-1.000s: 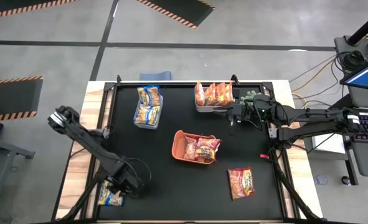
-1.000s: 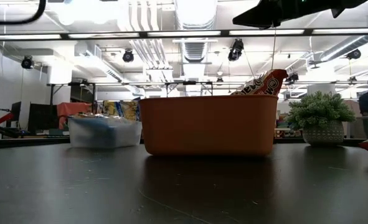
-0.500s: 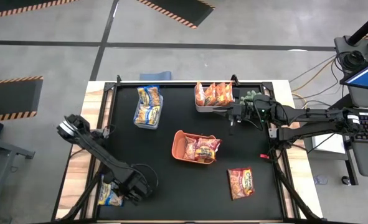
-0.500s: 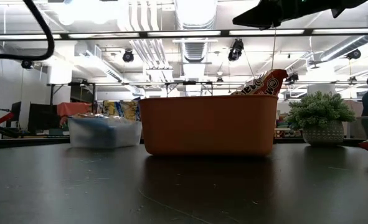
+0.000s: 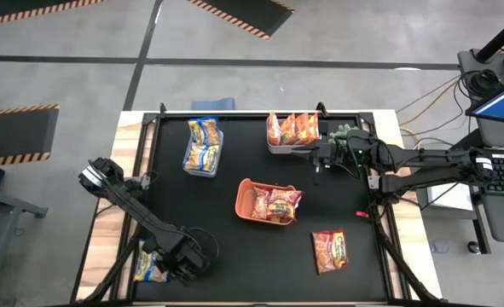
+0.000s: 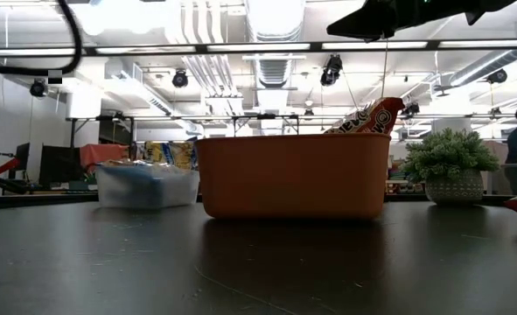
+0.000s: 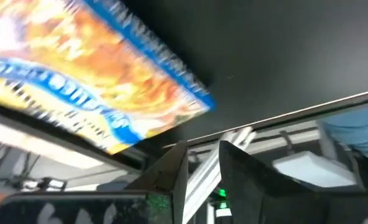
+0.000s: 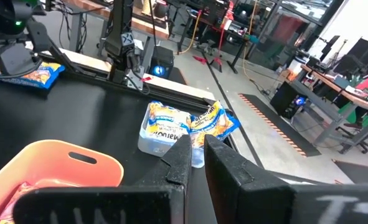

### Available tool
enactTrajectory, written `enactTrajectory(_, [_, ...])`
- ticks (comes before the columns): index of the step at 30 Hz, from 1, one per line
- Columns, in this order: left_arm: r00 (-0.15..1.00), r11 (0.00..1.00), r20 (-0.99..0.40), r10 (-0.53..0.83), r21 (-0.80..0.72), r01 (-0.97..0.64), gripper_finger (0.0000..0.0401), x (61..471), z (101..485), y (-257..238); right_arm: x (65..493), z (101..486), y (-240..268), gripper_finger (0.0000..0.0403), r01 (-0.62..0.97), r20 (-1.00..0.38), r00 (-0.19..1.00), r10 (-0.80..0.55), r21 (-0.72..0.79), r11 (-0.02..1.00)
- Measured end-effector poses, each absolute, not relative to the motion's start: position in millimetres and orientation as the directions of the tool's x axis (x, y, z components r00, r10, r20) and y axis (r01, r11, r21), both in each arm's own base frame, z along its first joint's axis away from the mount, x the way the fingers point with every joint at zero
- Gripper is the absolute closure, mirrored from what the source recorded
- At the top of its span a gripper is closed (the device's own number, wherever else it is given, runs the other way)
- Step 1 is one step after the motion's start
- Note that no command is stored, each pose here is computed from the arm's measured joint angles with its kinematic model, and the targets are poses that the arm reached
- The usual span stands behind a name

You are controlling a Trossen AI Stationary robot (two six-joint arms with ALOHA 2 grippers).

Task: Sort Maruchan noodles
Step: Put the blue noodle packet into the transparent bin

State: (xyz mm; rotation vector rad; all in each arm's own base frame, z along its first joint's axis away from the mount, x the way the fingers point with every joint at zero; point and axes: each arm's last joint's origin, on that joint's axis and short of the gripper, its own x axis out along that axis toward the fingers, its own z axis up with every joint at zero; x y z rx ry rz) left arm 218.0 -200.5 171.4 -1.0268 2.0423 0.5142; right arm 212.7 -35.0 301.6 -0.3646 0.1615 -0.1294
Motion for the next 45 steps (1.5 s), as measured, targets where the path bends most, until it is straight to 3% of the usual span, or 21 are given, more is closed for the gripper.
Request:
enactTrajectory(9, [-0.481, 0.624, -0.795, -0.369, 0.171, -0.763, 0.0326, 196.6, 164.3, -202.4, 212.7, 301.6, -35.0, 0.0369, 0.097, -0.134, 0.979, -0.155, -0.364, 0.926])
enactTrajectory(21, [-0.377, 0.639, -0.897, -0.230, 0.153, -0.754, 0.0326, 198.9, 158.8, -197.7, 212.7, 301.7, -35.0, 0.0369, 0.097, -0.133, 0.979, -0.155, -0.364, 0.926])
enactTrajectory(24, [-0.285, 0.655, -0.935, -0.211, 0.081, -0.751, 0.0326, 206.2, 157.3, -198.1, 212.7, 301.7, -35.0, 0.0369, 0.097, -0.133, 0.979, -0.155, -0.364, 0.926])
enactTrajectory(28, [0.021, 0.718, -0.988, -0.156, -0.127, -0.684, 0.0326, 234.0, 164.2, -200.6, 212.7, 301.7, -35.0, 0.0369, 0.097, -0.133, 0.979, -0.155, -0.364, 0.926])
enactTrajectory(30, [0.108, 0.773, -0.987, -0.123, -0.163, -0.614, 0.0326, 243.8, 173.4, -201.6, 212.7, 301.7, -35.0, 0.0369, 0.097, -0.133, 0.979, -0.155, -0.364, 0.926])
enactTrajectory(34, [0.151, 0.842, -0.986, -0.065, -0.135, -0.523, 0.0326, 251.4, 191.0, -201.8, 212.7, 301.7, -35.0, 0.0369, 0.097, -0.133, 0.979, -0.155, -0.364, 0.926])
enactTrajectory(40, [0.071, 0.846, -0.997, 0.013, -0.027, -0.533, 0.0326, 244.9, 201.7, -198.3, 212.7, 301.7, -35.0, 0.0369, 0.096, -0.133, 0.979, -0.155, -0.369, 0.924])
enactTrajectory(45, [0.140, 0.854, -0.990, 0.032, -0.046, -0.518, 0.0326, 242.1, 204.8, -200.4, 212.7, 301.7, -35.0, 0.0369, 0.096, -0.133, 0.979, -0.155, -0.369, 0.924])
